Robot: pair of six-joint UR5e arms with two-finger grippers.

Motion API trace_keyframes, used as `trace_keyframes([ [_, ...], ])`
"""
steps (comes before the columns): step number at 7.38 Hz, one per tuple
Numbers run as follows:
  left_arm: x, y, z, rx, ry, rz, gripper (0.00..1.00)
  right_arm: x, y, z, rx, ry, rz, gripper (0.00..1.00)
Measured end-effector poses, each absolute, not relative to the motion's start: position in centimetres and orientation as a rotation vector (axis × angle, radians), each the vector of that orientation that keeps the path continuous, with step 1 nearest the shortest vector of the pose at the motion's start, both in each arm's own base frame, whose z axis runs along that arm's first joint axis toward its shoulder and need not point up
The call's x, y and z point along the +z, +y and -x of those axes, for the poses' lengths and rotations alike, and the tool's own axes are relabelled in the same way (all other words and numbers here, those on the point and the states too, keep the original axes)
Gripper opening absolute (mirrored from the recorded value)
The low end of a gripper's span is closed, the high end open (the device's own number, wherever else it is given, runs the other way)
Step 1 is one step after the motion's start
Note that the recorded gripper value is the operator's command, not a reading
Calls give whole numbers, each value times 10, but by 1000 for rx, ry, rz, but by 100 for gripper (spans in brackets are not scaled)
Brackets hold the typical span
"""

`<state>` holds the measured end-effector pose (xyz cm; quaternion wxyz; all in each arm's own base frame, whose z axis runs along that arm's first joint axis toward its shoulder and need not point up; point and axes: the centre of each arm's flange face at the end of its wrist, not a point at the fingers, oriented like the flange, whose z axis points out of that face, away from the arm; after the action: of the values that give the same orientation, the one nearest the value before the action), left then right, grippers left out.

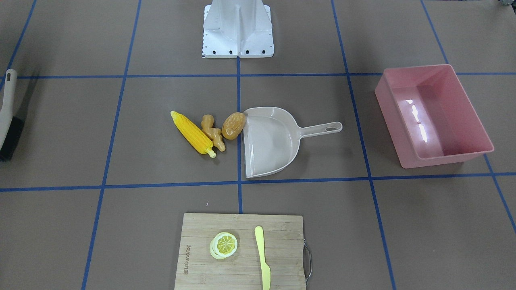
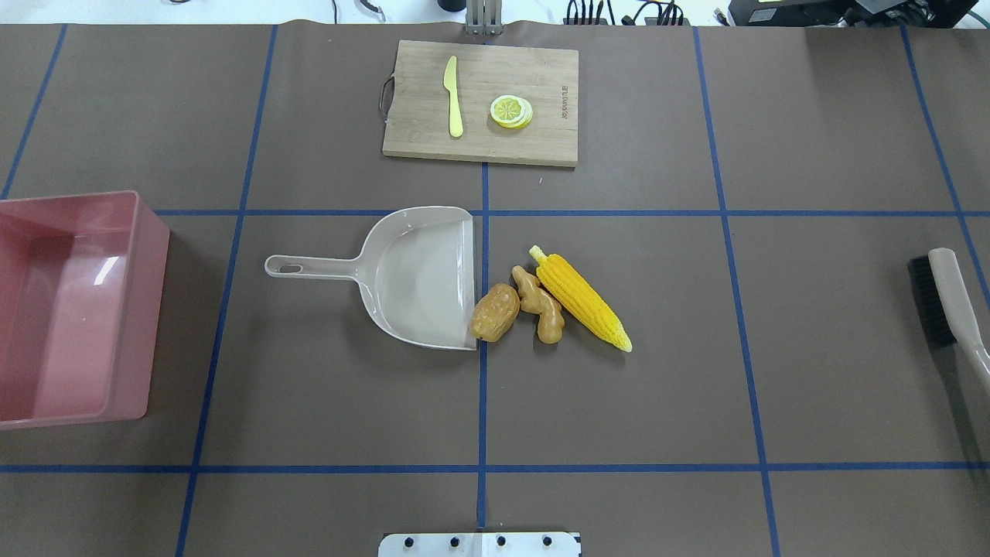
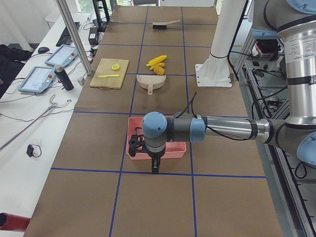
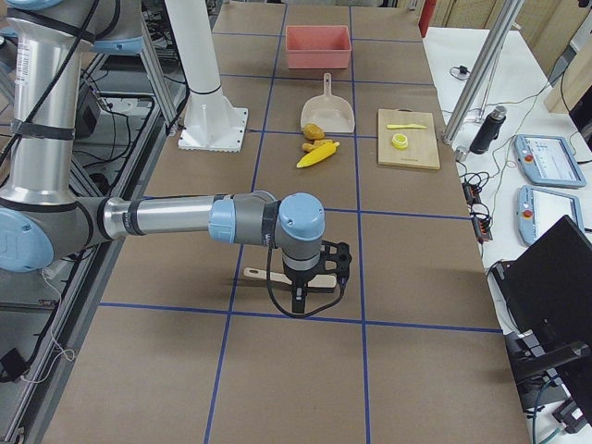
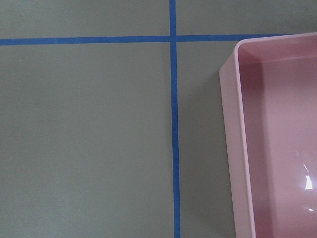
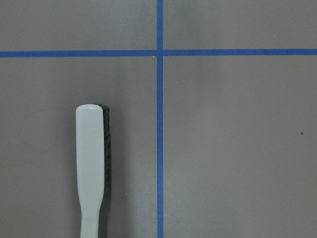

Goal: Sweep and dump trash into bin

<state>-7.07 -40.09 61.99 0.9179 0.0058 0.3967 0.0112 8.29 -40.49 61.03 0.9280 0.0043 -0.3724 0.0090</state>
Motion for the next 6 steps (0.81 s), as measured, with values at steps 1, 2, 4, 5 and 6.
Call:
trace_keyframes([
  [1,619,-401,71,25,816,-16,99,610,-405,-83,19,-763,-9,100],
  [2,617,-402,71,28,815,-23,99,611,-404,-83,19,-763,-7,100],
  [4,614,-404,70,36,815,-37,99,614,-401,-83,22,-764,0,100],
  [5,611,-406,69,40,821,-43,99,615,-400,-83,23,-764,2,100],
  [6,607,-409,67,45,832,-50,99,615,-400,-83,23,-766,2,100],
])
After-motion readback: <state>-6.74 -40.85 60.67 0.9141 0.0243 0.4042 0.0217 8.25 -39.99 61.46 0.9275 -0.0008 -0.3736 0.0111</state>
